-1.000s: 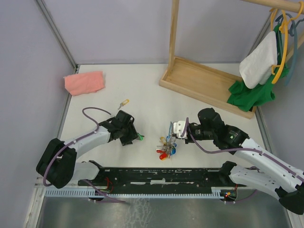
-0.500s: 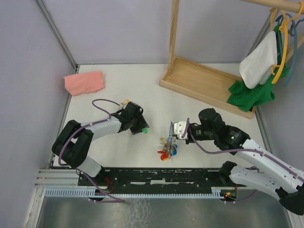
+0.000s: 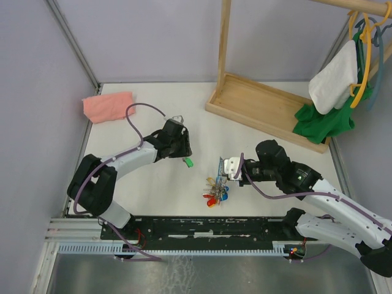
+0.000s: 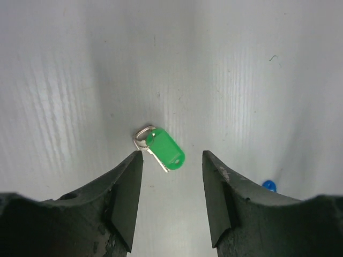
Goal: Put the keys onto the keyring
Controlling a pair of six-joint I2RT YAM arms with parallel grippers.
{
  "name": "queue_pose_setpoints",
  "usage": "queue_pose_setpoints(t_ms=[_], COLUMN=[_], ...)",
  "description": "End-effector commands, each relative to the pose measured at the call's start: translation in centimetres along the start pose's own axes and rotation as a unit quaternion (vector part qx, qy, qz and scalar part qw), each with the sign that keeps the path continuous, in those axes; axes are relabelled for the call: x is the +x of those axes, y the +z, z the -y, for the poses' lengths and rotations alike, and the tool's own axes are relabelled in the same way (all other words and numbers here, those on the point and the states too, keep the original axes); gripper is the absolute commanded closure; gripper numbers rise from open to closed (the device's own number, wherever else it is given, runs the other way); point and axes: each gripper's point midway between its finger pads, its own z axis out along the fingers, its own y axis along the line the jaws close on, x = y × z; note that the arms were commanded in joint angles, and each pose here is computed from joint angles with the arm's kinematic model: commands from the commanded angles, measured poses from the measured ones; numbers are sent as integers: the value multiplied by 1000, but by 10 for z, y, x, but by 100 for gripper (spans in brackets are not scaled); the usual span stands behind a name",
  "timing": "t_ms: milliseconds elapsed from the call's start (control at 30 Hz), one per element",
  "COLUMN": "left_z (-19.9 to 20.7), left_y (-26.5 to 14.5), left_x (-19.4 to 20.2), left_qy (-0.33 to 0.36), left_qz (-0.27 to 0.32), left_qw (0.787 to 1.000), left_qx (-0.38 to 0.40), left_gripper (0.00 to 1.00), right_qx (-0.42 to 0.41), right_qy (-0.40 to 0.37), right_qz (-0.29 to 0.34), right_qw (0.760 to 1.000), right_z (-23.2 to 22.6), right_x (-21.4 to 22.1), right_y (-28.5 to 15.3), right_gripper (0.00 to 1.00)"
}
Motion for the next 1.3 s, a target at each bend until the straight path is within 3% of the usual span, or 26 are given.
queue_pose_setpoints(t_ms=[0,100,200,333,467,700,1267], left_z=[-2,-7,-10,-16,-4,-6,-12], left_y=[-21,-18,-11,-3,-1,12,22], left_x=[-28,-26,-13,-3,2,5,6], left_qy=[187,270,349,418,468,516,569], left_qz=[31,9,-35,-79,-93,-110,-135], left_qw=[982,963,936,905,879,849,811], left_qx=[1,-5,-8,-24,-8,-25,-25], left_gripper=[45,44,51,59,59,61,72], right_qx=[23,23,21,20,20,22,21], right_qy=[-36,-37,-38,-41,-42,-44,-45], right_qz=[43,44,46,49,50,49,48], right_qw=[998,998,998,998,998,998,998], right_z=[13,13,12,11,10,10,9], right_x=[-30,-30,-31,-33,-34,-33,-34], right_y=[-8,-9,-9,-10,-10,-11,-10], right_gripper=[99,99,99,99,99,99,99])
